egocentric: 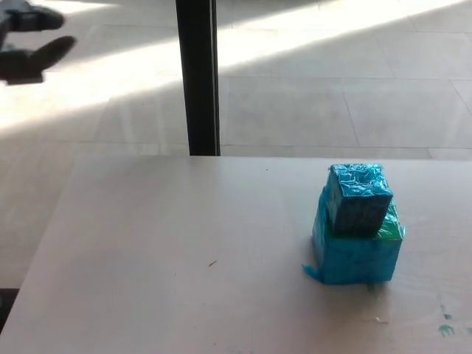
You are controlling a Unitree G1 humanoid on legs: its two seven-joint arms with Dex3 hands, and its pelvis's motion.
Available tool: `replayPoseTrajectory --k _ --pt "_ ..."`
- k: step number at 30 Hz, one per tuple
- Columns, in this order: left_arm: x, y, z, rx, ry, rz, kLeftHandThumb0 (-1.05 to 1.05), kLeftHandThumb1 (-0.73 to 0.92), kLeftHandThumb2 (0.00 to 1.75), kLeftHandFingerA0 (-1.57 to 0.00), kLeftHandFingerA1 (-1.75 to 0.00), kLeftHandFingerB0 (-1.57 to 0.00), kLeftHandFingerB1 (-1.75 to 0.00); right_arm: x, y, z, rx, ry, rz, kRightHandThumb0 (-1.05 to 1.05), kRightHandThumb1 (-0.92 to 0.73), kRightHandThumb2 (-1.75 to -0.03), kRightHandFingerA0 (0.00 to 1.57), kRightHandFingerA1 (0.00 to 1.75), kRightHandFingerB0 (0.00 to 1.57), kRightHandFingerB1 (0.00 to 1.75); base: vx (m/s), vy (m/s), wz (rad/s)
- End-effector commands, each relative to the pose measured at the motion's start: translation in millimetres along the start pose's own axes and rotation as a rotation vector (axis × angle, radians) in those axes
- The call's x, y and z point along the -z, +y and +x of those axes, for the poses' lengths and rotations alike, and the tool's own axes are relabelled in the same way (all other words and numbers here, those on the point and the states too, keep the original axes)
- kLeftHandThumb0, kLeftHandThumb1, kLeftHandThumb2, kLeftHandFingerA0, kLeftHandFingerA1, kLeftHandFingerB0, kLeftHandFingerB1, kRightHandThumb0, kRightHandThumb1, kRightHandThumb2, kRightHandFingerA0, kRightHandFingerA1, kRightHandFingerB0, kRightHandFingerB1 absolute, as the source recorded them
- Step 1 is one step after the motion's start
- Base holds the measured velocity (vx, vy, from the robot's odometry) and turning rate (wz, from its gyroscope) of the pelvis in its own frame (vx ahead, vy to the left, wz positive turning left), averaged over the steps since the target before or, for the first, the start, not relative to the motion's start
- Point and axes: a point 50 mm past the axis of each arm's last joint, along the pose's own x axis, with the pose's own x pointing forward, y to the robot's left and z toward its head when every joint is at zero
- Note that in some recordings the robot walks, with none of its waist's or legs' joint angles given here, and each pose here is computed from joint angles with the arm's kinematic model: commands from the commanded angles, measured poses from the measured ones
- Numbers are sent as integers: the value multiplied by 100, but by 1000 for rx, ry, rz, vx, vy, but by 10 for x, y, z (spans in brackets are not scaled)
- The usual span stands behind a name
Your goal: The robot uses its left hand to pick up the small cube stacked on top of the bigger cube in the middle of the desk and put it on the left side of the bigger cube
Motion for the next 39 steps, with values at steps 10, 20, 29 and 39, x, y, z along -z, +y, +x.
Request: replayPoseTrajectory --k 10,20,29,39 --pt "-1069 -1106 262 262 -279 116 -96 58 73 -28 -61 -26 -43 -31 -96 -22 11 -20 -35 -46 -70 -61 58 60 48 41 0 0 0" --pt "-1300 -1592 271 355 -321 68 -95 62 60 -51 -109 -39 -42 -42 -101 -6 11 -5 -38 -49 -55 -92 52 65 42 55 0 0 0" --pt "-1208 -1993 265 509 -217 212 -41 19 93 -6 -56 0 -50 -83 -73 8 15 -22 -20 -43 -69 -61 57 59 48 41 0 0 0" --pt "-1009 -2194 261 622 -55 361 -95 50 103 0 -14 0 0 -118 -69 23 13 -25 -33 -44 -70 -61 59 59 50 41 0 0 0"
